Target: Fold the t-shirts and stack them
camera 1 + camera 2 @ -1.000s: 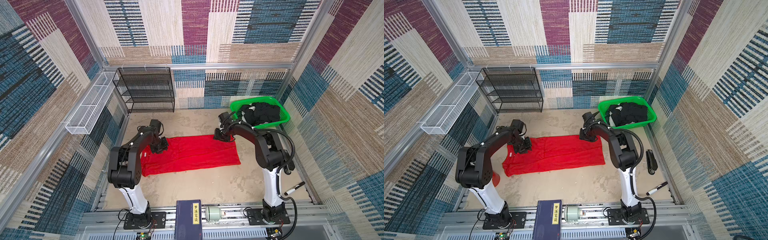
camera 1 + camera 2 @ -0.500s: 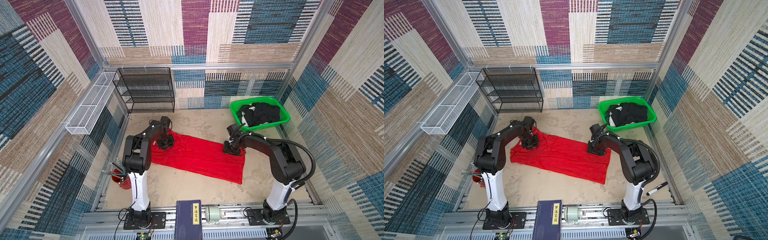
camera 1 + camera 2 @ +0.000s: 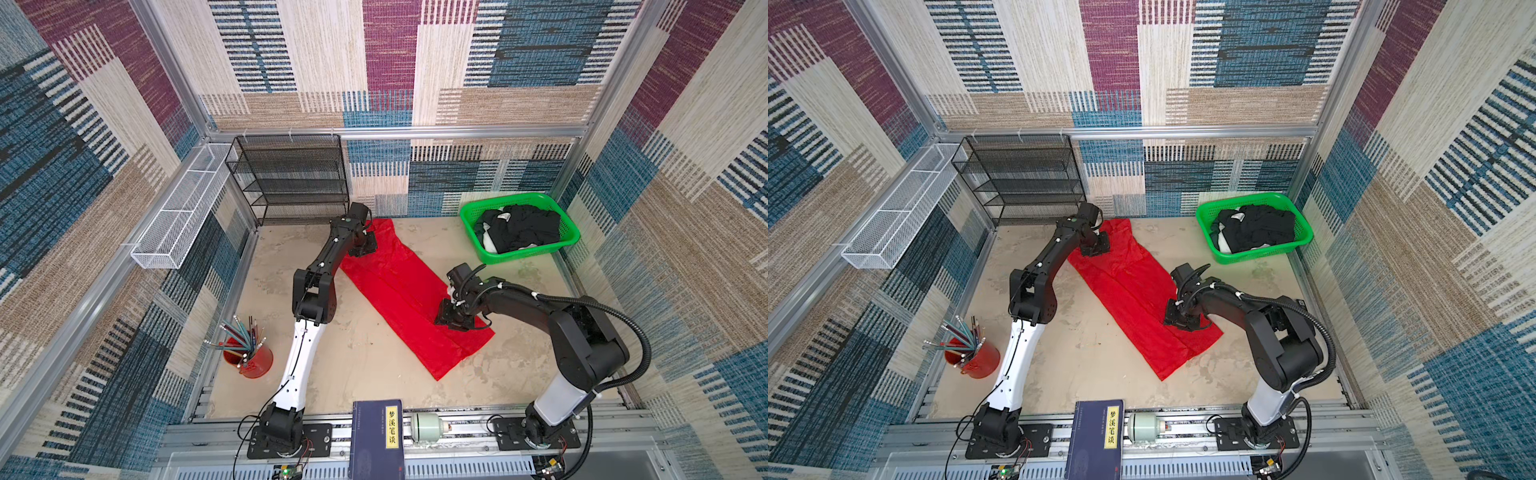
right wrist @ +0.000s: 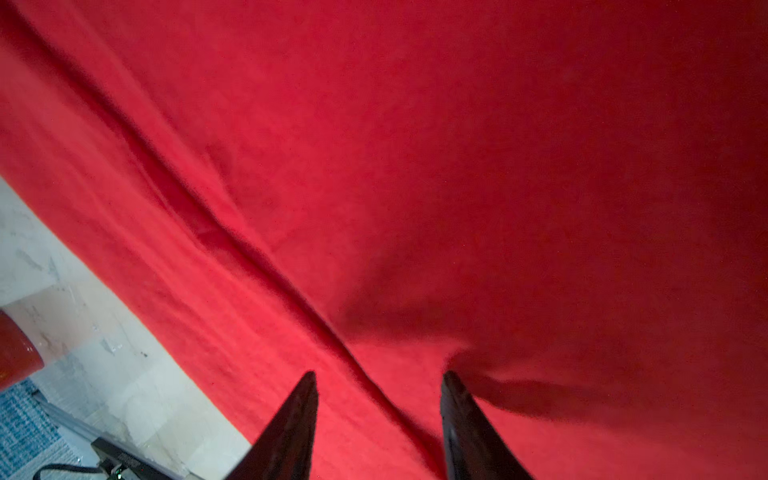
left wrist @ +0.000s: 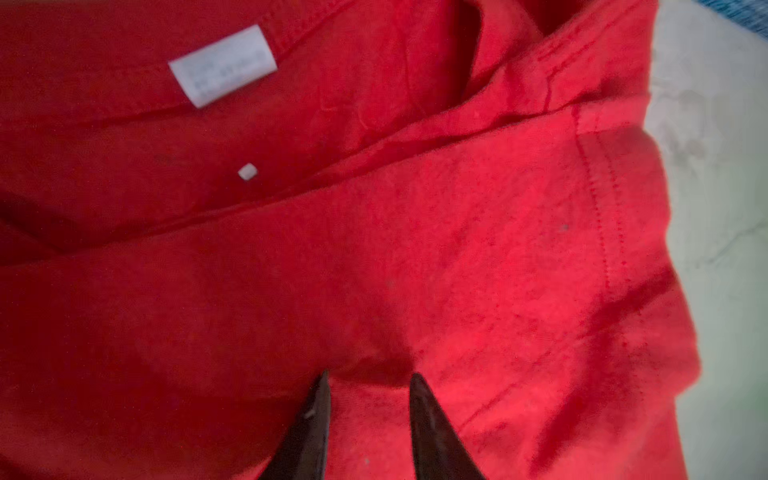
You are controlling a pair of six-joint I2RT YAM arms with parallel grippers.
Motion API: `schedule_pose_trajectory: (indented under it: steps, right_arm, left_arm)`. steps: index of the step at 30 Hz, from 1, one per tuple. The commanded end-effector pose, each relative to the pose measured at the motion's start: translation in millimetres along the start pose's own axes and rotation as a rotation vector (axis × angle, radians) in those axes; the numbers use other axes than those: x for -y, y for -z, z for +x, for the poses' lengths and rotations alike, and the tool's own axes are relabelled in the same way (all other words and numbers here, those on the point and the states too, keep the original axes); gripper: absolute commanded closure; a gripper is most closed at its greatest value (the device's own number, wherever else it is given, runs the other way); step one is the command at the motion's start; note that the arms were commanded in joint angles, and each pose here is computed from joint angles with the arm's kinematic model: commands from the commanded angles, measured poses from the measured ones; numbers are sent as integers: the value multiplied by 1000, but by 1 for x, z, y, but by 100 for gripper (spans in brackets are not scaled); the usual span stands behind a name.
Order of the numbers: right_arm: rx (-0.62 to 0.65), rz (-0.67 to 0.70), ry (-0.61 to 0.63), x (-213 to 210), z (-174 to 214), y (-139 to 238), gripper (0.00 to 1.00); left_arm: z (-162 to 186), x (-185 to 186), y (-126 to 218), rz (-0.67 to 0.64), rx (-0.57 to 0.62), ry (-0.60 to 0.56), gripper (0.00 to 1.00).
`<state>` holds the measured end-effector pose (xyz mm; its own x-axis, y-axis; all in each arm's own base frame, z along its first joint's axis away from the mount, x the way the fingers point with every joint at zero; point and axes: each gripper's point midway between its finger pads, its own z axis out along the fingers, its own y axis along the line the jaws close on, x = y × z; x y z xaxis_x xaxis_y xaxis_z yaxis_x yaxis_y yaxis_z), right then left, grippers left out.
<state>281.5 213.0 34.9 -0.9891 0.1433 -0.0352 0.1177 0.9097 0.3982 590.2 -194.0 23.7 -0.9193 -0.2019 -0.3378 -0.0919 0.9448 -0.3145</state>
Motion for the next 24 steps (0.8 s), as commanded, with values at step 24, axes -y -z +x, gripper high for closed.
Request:
schedule_pose_trajectory:
  steps: [24]
  right_arm:
    - [-14,-72,312,-111,37,7,50]
  left_arm:
    - [5,54,53,151,-6,-126,57]
